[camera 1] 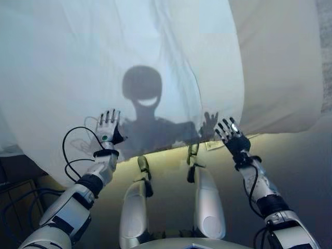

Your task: Make the bed neatly

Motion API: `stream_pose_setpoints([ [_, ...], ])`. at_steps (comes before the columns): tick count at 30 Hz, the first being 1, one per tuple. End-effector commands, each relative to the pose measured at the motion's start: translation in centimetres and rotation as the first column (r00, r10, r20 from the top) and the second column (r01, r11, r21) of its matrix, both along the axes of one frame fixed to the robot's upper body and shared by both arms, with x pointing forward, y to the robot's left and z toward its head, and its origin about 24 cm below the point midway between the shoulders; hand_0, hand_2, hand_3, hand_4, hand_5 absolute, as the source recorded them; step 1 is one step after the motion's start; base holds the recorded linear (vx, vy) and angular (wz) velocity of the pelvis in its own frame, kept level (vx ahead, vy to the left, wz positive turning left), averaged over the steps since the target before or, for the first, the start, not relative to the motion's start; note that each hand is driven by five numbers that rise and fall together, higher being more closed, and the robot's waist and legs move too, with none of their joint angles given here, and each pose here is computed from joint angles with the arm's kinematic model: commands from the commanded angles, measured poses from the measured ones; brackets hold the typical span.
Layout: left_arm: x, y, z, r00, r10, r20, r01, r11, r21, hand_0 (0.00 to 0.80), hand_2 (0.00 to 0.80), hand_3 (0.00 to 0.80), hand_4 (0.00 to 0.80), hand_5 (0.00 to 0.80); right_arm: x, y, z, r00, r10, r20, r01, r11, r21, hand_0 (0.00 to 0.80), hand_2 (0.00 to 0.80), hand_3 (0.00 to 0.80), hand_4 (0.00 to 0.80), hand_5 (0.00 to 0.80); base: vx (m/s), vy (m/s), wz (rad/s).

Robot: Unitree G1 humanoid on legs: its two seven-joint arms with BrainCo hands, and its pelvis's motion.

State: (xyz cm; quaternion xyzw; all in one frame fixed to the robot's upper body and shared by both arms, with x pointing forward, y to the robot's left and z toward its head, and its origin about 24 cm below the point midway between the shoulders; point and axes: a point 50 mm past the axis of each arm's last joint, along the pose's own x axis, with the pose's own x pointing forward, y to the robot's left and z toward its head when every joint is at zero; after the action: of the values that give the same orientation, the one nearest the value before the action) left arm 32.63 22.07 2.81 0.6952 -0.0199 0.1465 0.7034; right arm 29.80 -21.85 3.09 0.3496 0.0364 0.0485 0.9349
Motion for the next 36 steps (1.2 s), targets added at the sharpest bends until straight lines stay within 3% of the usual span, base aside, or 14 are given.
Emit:
stream_pose_setpoints([
  [1, 0.1, 2.8, 2.0, 0.988, 0.121, 0.099, -0.133, 0.984, 0.12, 0.0, 0.0, 0.0, 0.0, 0.0, 0.1, 0.1, 2.2, 0.995, 0.028, 0.094, -0.027, 1.0, -0.011, 0.0, 0.0, 0.0, 0.0, 0.0, 0.0, 0.0, 0.0],
  [12, 0.6, 3.3, 2.0, 0.975, 0.221, 0.028, -0.223, 0.959, 0.173, 0.0, 0.0, 0.0, 0.0, 0.0, 1.5, 2.3, 4.9, 0.983, 0.071, 0.17, -0.068, 0.997, -0.023, 0.0, 0.0, 0.0, 0.0, 0.0, 0.002, -0.005, -0.02],
  [13, 0.6, 3.4, 1.9, 0.973, 0.229, 0.015, -0.228, 0.959, 0.169, 0.185, 0.185, 0.185, 0.185, 0.185, 1.7, 2.2, 5.1, 0.982, 0.073, 0.173, -0.07, 0.997, -0.026, 0.0, 0.0, 0.0, 0.0, 0.0, -0.004, 0.001, -0.06],
  [14, 0.5, 3.4, 1.7, 0.972, 0.237, 0.006, -0.234, 0.959, 0.161, 0.634, 0.634, 0.634, 0.634, 0.634, 1.8, 2.2, 5.3, 0.981, 0.076, 0.176, -0.072, 0.997, -0.028, 0.0, 0.0, 0.0, 0.0, 0.0, -0.002, 0.011, -0.05],
  [15, 0.5, 3.4, 1.5, 0.97, 0.241, -0.002, -0.238, 0.959, 0.151, 0.8, 0.8, 0.8, 0.8, 0.8, 1.8, 2.2, 5.4, 0.981, 0.079, 0.178, -0.075, 0.997, -0.03, 0.0, 0.0, 0.0, 0.0, 0.0, 0.001, 0.012, -0.05],
  [26, 0.4, 4.4, 1.4, 0.967, 0.256, -0.01, -0.254, 0.963, 0.085, 0.8, 0.8, 0.8, 0.8, 0.8, 1.9, 2.0, 5.7, 0.977, 0.108, 0.182, -0.103, 0.994, -0.034, 0.0, 0.0, 0.0, 0.0, 0.0, 0.005, 0.02, -0.09],
  [36, -1.7, 5.3, -1.2, 0.958, 0.276, -0.075, -0.278, 0.96, -0.016, 0.8, 0.8, 0.8, 0.8, 0.8, 0.7, 0.8, 3.8, 0.989, 0.074, 0.127, -0.074, 0.997, -0.004, 0.0, 0.0, 0.0, 0.0, 0.0, 0.028, 0.006, -0.06],
])
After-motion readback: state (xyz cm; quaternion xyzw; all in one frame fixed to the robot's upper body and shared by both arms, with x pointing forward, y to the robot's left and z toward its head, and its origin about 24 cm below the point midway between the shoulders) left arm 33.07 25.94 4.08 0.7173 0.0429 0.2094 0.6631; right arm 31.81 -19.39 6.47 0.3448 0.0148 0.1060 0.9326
